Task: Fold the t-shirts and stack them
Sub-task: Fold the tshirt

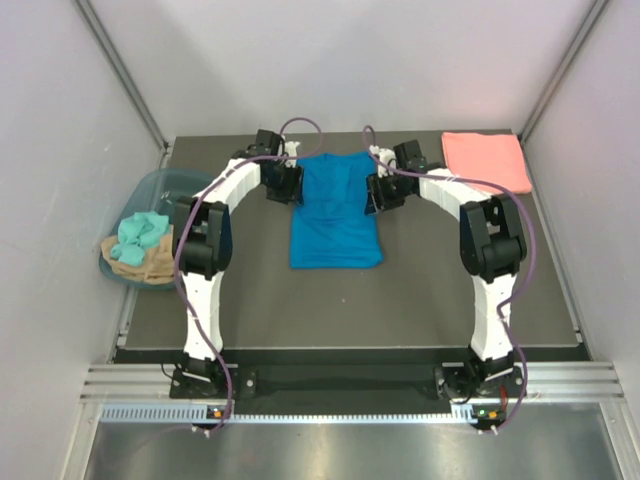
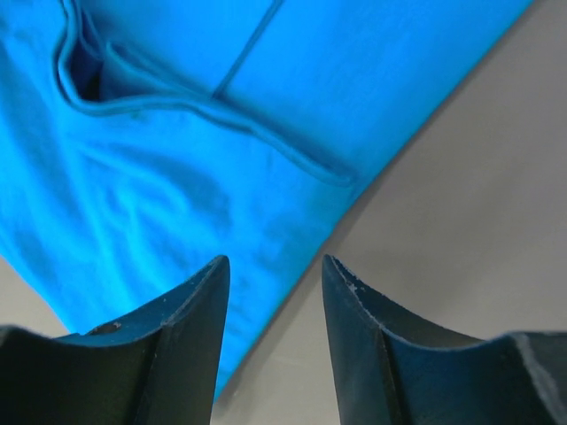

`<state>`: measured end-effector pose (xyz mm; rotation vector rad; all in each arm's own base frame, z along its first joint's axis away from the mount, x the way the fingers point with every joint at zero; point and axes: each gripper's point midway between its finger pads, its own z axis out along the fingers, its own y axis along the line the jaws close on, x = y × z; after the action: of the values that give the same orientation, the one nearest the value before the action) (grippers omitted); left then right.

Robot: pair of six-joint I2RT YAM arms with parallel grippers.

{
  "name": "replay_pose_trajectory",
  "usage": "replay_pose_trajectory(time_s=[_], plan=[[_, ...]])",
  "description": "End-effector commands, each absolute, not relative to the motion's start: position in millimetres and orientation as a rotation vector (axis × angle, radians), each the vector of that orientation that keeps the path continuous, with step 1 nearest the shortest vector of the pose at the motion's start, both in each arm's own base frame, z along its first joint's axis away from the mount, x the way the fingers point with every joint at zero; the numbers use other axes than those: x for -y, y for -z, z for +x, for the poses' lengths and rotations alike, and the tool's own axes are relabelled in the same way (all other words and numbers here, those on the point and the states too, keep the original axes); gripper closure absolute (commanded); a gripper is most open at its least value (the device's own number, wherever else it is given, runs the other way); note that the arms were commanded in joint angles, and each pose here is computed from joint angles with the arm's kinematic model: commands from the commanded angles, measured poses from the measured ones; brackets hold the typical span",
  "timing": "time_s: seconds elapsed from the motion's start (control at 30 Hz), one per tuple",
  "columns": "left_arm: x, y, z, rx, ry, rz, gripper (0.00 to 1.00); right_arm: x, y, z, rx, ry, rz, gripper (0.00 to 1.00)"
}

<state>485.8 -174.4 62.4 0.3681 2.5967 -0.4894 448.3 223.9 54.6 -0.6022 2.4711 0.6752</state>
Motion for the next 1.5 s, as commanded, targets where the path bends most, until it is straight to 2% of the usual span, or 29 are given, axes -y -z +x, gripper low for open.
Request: replay_pose_trajectory(time_s=[0.0,0.07,0.1,0.2,0.23,0.37,0.5,0.57,0.6,0.67,0.7,0.77,0.8,0.83,1.1,1.47], plan=[[184,-78,509,-2.488,0.519,0.423,0.45,-227,-80,474,-2.372,-0.671,-0.616,0.54],[187,-76,510,-2.482,0.534,0.422,0.49,-228,-79,479,-2.369,-0.671,-0.613,0.54],[187,-74,511,-2.483,0.533,0.420,0.54,-229,-82,483,-2.361,-0.671,-0.612,0.55],[182,-67,514,-2.498,0.499,0.411,0.59,-228,-77,489,-2.374,-0.672,-0.608,0.56],[181,-67,515,-2.499,0.488,0.409,0.67,-227,-72,490,-2.386,-0.670,-0.607,0.56],[175,-59,520,-2.512,0.442,0.389,0.84,-226,-58,489,-2.411,-0.668,-0.613,0.58],[176,-53,520,-2.527,0.444,0.366,0.87,-225,-45,486,-2.439,-0.686,-0.610,0.59],[177,-51,520,-2.529,0.458,0.364,0.84,-227,-44,485,-2.436,-0.706,-0.616,0.61],[177,-51,520,-2.528,0.456,0.363,0.79,-228,-43,485,-2.434,-0.713,-0.614,0.64],[178,-53,520,-2.525,0.460,0.363,0.80,-230,-46,486,-2.418,-0.724,-0.614,0.69],[178,-53,520,-2.525,0.461,0.361,0.88,-230,-48,486,-2.411,-0.728,-0.614,0.79],[178,-55,521,-2.523,0.462,0.351,1.00,-231,-54,489,-2.386,-0.724,-0.612,0.90],[178,-56,521,-2.522,0.459,0.346,1.00,-231,-57,489,-2.376,-0.722,-0.611,0.99],[178,-58,522,-2.520,0.463,0.341,1.00,-230,-59,489,-2.368,-0.716,-0.607,1.00],[153,-69,536,-2.507,0.322,0.168,1.00,-222,-81,493,-2.292,-0.645,-0.553,1.00],[163,-64,538,-2.510,0.416,0.155,1.00,-227,-87,500,-2.246,-0.672,-0.520,1.00]])
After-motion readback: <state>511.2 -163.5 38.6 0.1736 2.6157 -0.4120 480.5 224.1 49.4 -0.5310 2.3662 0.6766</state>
